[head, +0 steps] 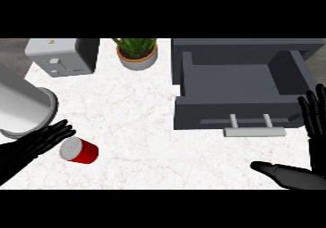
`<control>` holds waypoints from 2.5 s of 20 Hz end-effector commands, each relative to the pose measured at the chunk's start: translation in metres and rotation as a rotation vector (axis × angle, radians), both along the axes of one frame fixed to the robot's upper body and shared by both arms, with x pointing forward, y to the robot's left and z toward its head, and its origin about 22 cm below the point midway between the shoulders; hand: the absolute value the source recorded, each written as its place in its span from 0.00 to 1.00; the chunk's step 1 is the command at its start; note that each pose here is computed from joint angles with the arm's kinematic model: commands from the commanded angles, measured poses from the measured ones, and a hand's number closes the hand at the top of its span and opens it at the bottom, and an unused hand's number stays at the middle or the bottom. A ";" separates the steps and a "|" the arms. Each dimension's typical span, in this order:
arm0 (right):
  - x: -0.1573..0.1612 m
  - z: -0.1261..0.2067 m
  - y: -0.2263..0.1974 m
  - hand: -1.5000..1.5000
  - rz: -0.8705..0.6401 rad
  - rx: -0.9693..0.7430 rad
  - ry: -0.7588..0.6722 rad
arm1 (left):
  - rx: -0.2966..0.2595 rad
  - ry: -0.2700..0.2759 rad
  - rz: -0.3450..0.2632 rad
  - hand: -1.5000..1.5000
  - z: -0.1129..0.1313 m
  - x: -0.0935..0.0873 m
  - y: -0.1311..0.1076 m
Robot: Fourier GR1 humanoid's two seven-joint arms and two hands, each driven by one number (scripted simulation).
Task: Pick up the can, place it into the drawer and close the drawer
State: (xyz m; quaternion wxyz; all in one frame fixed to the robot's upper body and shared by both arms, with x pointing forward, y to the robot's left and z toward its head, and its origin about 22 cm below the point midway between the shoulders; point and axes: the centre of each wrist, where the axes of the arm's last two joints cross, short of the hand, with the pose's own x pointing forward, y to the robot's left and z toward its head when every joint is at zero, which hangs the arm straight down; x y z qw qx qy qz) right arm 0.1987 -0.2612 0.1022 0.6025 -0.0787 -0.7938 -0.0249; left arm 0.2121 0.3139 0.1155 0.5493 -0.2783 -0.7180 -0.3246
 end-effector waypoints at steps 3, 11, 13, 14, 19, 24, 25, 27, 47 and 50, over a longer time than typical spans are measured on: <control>-0.014 0.000 -0.021 0.00 -0.044 0.018 0.048 | 0.004 0.048 -0.122 0.00 0.021 0.004 0.100; -0.057 -0.001 -0.052 0.00 -0.051 0.004 0.068 | 0.016 0.074 -0.130 0.00 0.023 0.004 0.143; -0.057 -0.003 -0.054 0.00 -0.049 0.026 0.040 | -0.003 0.100 -0.096 0.00 0.031 0.016 0.161; -0.062 -0.018 -0.065 0.00 -0.034 0.028 0.063 | 0.004 0.109 -0.085 0.00 0.038 0.016 0.162; -0.075 -0.014 -0.074 0.00 -0.006 0.014 0.057 | -0.034 0.252 -0.071 0.00 0.025 0.019 0.161; -0.081 0.005 -0.079 0.00 -0.035 0.014 0.061 | -0.070 0.320 -0.087 0.00 0.028 0.029 0.155; -0.078 -0.005 -0.089 0.00 -0.030 0.013 0.041 | -0.048 0.325 -0.115 0.00 0.023 0.035 0.135; -0.079 -0.013 -0.088 0.00 -0.032 0.036 0.045 | -0.043 0.369 -0.104 0.00 0.022 0.045 0.124; -0.123 -0.007 -0.131 0.00 -0.052 0.008 0.035 | 0.009 0.395 -0.049 0.00 -0.051 0.040 0.064; -0.117 -0.004 -0.104 0.00 -0.033 0.013 0.049 | 0.029 0.416 -0.067 0.00 -0.073 0.064 0.058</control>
